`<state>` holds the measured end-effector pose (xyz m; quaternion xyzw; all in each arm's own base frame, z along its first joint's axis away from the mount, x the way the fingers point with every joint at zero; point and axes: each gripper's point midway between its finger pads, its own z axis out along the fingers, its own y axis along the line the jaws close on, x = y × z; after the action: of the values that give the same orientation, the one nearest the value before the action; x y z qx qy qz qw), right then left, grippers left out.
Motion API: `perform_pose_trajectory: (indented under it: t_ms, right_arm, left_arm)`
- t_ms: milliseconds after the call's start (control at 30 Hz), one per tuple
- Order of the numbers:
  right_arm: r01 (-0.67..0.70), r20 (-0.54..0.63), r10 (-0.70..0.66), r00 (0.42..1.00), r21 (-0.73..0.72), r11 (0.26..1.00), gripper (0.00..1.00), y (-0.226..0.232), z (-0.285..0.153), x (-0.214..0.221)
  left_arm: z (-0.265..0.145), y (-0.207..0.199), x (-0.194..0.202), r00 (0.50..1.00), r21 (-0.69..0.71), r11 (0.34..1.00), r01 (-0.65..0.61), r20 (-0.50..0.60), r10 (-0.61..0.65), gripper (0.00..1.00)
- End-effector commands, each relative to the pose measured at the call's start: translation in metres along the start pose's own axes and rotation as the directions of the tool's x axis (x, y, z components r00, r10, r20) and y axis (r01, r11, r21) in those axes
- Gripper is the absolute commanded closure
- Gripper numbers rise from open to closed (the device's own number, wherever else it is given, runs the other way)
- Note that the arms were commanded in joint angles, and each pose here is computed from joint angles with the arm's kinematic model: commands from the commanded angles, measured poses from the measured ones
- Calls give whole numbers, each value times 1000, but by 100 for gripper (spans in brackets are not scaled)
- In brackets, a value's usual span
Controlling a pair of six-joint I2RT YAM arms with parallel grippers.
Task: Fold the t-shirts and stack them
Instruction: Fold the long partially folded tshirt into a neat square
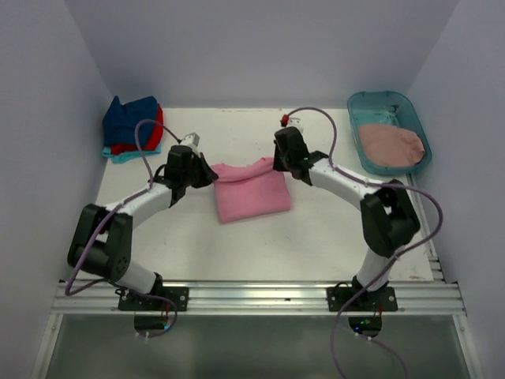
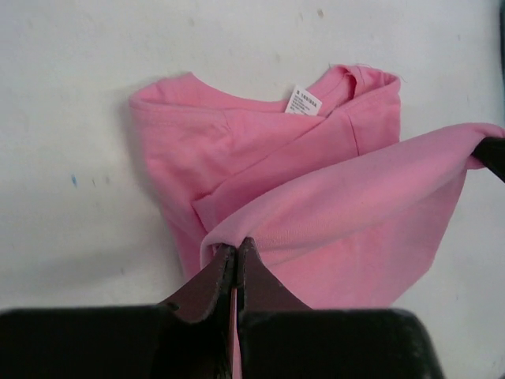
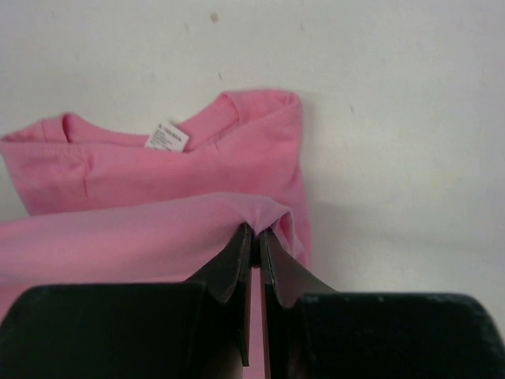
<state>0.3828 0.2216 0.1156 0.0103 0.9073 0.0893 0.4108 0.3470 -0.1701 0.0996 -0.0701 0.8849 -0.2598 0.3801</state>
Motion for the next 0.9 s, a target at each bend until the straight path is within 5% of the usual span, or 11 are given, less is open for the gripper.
perform_pose_trajectory:
  t_ms: [0, 33, 67, 100, 167, 367, 667, 767, 800, 833, 867]
  right_arm:
    - [-39, 154, 46, 987, -46, 998, 100, 20, 48, -87]
    - [-38, 104, 39, 994, -8, 999, 89, 12, 85, -75]
    - [-49, 149, 53, 987, -33, 998, 57, 25, 86, -111]
    - [-50, 154, 53, 987, -28, 998, 2, 25, 94, -119]
    - [-37, 183, 39, 982, -15, 999, 1, 25, 102, -135]
    - [-31, 313, 61, 948, -100, 995, 1, 20, 60, -142]
    - [22, 204, 9, 979, -153, 988, 2, 31, 63, -121]
    - [23, 96, 1, 995, -252, 968, 40, 53, 78, -103]
    - [18, 65, 0, 998, -270, 963, 83, 58, 82, -99]
    - [13, 12, -10, 1000, -275, 961, 100, 60, 93, -90]
    - [1, -13, -5, 1000, -287, 958, 100, 64, 97, -86]
  left_arm:
    - [31, -5, -113, 965, 23, 998, -61, 257, 53, 100]
    - [55, 11, -110, 976, -20, 999, -40, 212, 43, 100]
    - [65, 12, -121, 975, -27, 998, -52, 215, 56, 62]
    - [68, 5, -152, 964, -25, 998, -60, 256, 64, 38]
    - [76, 11, -168, 962, -54, 997, -57, 264, 70, 0]
    - [34, -12, -178, 933, 16, 996, -83, 354, 72, 0]
    - [46, 23, -98, 988, -30, 1000, -10, 157, 15, 0]
    - [60, 41, -69, 998, -68, 997, 28, 67, -23, 0]
    - [63, 46, -61, 998, -82, 996, 37, 44, -34, 0]
    - [68, 53, -51, 999, -99, 994, 48, 22, -46, 0]
    - [71, 57, -44, 998, -104, 993, 54, 17, -52, 0]
